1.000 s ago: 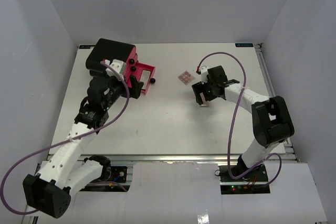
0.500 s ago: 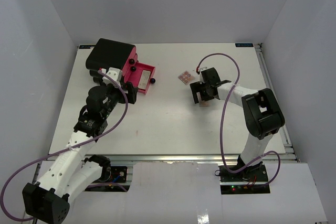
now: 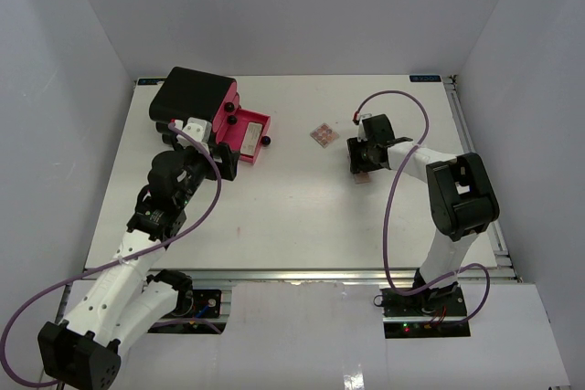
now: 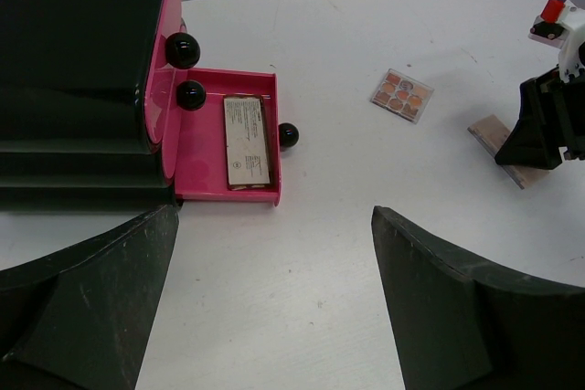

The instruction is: Organize the makeup

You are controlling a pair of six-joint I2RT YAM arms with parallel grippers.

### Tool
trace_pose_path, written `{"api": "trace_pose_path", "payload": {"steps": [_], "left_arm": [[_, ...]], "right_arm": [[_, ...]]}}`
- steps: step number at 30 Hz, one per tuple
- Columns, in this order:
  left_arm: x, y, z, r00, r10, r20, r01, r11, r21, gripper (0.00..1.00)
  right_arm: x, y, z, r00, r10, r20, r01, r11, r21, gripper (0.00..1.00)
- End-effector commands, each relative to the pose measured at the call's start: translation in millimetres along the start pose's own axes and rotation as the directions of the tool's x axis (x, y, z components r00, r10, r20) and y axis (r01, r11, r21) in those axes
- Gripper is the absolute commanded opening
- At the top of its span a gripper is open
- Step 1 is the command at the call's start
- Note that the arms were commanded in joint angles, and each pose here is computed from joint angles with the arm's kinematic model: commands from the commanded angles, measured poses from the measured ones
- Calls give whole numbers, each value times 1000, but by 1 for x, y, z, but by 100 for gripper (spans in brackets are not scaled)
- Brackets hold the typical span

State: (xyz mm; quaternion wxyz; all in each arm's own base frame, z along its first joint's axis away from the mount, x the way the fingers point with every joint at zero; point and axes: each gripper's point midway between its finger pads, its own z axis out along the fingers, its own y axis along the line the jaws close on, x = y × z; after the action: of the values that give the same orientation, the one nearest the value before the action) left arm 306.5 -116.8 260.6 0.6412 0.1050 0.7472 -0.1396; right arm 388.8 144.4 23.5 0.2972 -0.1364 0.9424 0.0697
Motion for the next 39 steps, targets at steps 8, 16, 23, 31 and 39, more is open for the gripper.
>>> {"api": "trace_pose_path", "payload": {"steps": [8, 16, 23, 31, 39], "left_arm": [[-11, 3, -5, 999, 8, 44, -8, 1000, -13, 98], [-22, 17, -15, 995, 17, 99, -8, 996, -90, 98], [-27, 35, -26, 988, 44, 151, -15, 982, -190, 98], [-29, 48, -26, 983, 70, 168, -27, 969, -244, 98], [-27, 47, -25, 984, 70, 164, -30, 972, -235, 98]], "right_arm": [[-43, 53, -28, 965, -187, 183, 212, 969, -128, 22], [-112, 148, -61, 896, -216, 387, 353, 875, -330, 20], [-174, 250, -49, 944, 39, 329, 174, 787, -592, 21], [-234, 322, -33, 926, 301, 229, -50, 699, -713, 22], [-227, 321, -1, 909, 385, 157, -191, 722, -665, 32]]}}
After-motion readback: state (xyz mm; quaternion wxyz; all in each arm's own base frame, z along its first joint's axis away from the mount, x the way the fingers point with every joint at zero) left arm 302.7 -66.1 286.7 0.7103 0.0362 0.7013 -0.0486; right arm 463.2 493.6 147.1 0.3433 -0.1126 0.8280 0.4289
